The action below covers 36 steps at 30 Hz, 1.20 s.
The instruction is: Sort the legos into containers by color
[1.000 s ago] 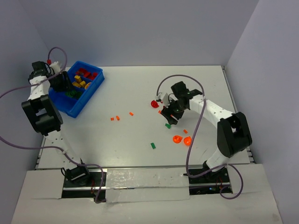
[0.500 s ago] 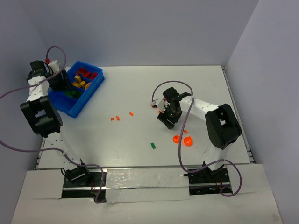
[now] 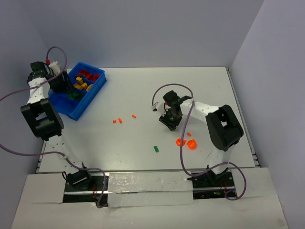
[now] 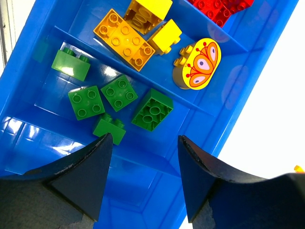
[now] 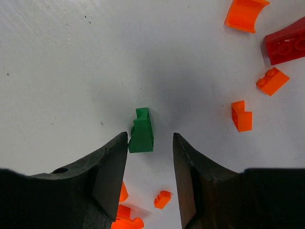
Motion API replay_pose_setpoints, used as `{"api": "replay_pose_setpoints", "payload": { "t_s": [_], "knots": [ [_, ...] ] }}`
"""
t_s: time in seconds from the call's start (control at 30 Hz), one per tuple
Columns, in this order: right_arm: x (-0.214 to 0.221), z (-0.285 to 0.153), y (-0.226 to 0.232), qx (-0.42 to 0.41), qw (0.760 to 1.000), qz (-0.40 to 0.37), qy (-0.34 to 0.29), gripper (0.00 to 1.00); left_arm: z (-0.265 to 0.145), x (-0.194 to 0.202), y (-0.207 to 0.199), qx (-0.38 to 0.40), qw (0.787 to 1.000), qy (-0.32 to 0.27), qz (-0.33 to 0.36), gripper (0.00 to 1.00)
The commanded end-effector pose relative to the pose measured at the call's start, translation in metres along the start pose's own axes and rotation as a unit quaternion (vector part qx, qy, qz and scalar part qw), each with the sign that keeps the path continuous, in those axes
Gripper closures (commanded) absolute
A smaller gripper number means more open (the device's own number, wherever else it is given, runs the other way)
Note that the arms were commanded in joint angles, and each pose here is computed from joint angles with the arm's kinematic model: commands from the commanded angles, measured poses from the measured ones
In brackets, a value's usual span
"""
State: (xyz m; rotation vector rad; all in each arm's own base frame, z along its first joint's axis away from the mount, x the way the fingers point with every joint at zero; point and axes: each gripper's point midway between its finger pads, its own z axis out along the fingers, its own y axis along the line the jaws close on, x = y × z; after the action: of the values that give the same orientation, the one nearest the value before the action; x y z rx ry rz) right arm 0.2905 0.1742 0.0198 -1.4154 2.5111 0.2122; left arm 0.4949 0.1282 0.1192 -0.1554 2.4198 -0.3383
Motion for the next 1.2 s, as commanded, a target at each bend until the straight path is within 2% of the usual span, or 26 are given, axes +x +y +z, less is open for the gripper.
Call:
{"api": "replay_pose_setpoints", "payload": {
  "t_s": [0.0,0.2,0.37,0.53,0.67,0.83,0.93,1.17],
  "knots": [
    [-0.003,0.006,-0.001,0.007,1.000,-0.014,-0.004,0.54,-0.030,-0.039,-0.012,0.000,0.998,-0.058,0.021,0.35],
    [0.005,0.007,0.002,0.000,1.000,-0.023,0.003,0.59,-0.035,-0.049,-0.018,0.009,0.997,-0.071,0.012,0.35],
    [0.005,0.002,0.003,-0.003,0.999,-0.037,-0.002,0.72,-0.048,-0.063,-0.036,0.043,0.995,-0.093,0.009,0.38],
    [-0.040,-0.036,0.000,-0.011,0.994,-0.065,-0.087,0.74,-0.079,-0.081,-0.101,0.175,0.977,-0.121,0.004,0.38],
    [-0.101,-0.081,-0.010,-0.009,0.980,-0.083,-0.182,0.75,-0.093,-0.063,-0.174,0.282,0.956,-0.087,-0.003,0.38],
    [-0.191,-0.138,-0.018,-0.016,0.955,-0.076,-0.286,0.75,-0.103,-0.012,-0.260,0.389,0.921,-0.011,-0.017,0.35],
    [-0.221,-0.155,-0.015,-0.021,0.946,-0.079,-0.314,0.76,-0.106,0.012,-0.299,0.430,0.902,0.025,-0.020,0.35],
    [-0.252,-0.174,0.000,-0.026,0.931,-0.092,-0.352,0.75,-0.112,0.029,-0.344,0.468,0.882,0.061,-0.010,0.32]
  ]
}}
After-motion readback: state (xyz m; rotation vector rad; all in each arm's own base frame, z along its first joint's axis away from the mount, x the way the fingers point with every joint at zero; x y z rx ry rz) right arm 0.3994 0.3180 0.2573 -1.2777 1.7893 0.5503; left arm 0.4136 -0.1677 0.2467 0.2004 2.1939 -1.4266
